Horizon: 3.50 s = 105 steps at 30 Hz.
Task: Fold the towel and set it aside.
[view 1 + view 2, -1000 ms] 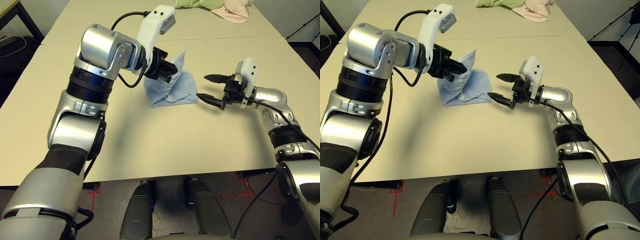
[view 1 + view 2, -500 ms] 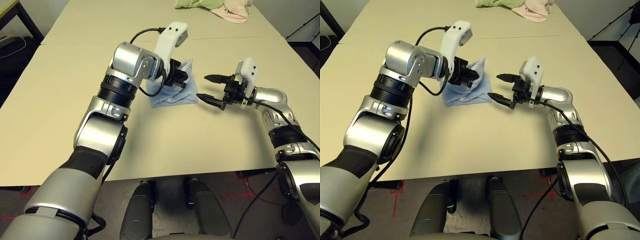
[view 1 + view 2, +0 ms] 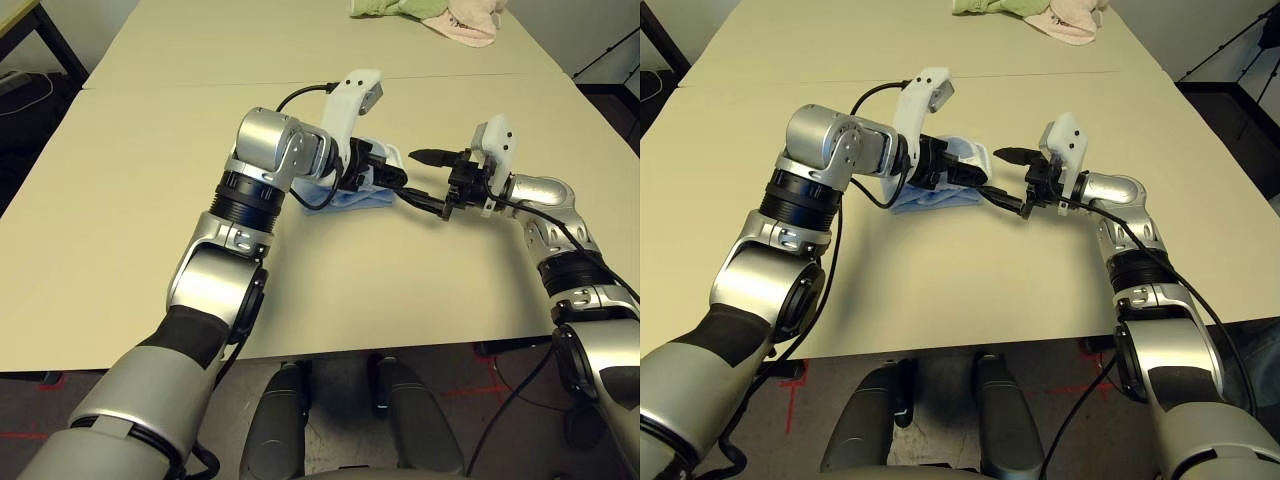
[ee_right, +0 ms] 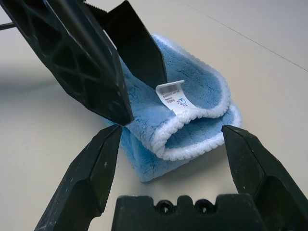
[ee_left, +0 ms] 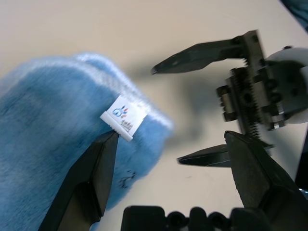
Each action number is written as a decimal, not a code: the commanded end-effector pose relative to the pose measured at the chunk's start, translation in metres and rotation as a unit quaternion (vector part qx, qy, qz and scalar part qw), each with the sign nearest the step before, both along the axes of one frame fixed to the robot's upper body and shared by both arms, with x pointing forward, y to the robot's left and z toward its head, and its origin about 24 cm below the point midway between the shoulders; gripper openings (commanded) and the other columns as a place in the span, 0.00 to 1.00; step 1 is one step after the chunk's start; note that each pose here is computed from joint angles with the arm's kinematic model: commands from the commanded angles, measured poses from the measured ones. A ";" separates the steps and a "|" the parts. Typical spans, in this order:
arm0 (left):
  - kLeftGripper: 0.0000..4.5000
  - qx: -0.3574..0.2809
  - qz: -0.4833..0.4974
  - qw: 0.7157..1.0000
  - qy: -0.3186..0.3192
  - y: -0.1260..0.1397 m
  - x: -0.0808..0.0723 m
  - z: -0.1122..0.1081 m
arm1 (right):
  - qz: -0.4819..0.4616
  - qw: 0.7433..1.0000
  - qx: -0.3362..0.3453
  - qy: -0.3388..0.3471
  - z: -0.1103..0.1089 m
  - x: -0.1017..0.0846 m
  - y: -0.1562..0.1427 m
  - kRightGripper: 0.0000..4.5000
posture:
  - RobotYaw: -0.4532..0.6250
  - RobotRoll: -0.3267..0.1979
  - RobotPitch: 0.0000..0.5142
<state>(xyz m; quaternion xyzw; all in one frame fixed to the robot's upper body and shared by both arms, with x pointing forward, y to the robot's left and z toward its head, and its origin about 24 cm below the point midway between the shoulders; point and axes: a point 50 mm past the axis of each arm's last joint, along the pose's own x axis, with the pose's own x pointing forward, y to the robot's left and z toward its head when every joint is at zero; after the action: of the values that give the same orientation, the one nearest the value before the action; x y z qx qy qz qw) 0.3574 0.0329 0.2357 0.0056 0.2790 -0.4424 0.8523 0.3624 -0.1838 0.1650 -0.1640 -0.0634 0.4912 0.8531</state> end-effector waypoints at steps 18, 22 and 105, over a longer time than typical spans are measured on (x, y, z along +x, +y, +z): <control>0.99 0.024 -0.047 0.964 -0.260 0.105 -0.021 -0.040 | 0.003 0.996 0.090 0.026 0.015 0.006 0.000 1.00 | 0.47 0.62 0.33; 0.99 0.039 -0.053 0.958 -0.281 0.115 -0.027 -0.050 | 0.006 0.998 0.060 0.016 0.015 0.003 -0.009 1.00 | 0.46 0.62 0.32; 0.03 0.108 -0.043 0.984 -0.135 0.125 0.027 -0.097 | -0.062 0.975 -0.197 0.077 -0.028 0.036 0.050 0.00 | 0.49 0.62 0.43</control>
<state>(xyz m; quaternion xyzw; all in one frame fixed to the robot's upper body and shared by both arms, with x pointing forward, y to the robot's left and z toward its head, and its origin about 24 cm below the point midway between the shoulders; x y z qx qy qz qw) 0.3879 0.1400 0.1554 0.1676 0.1647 -0.4700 0.8508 0.4005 -0.1237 0.1523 -0.2844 0.0645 0.4570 0.8403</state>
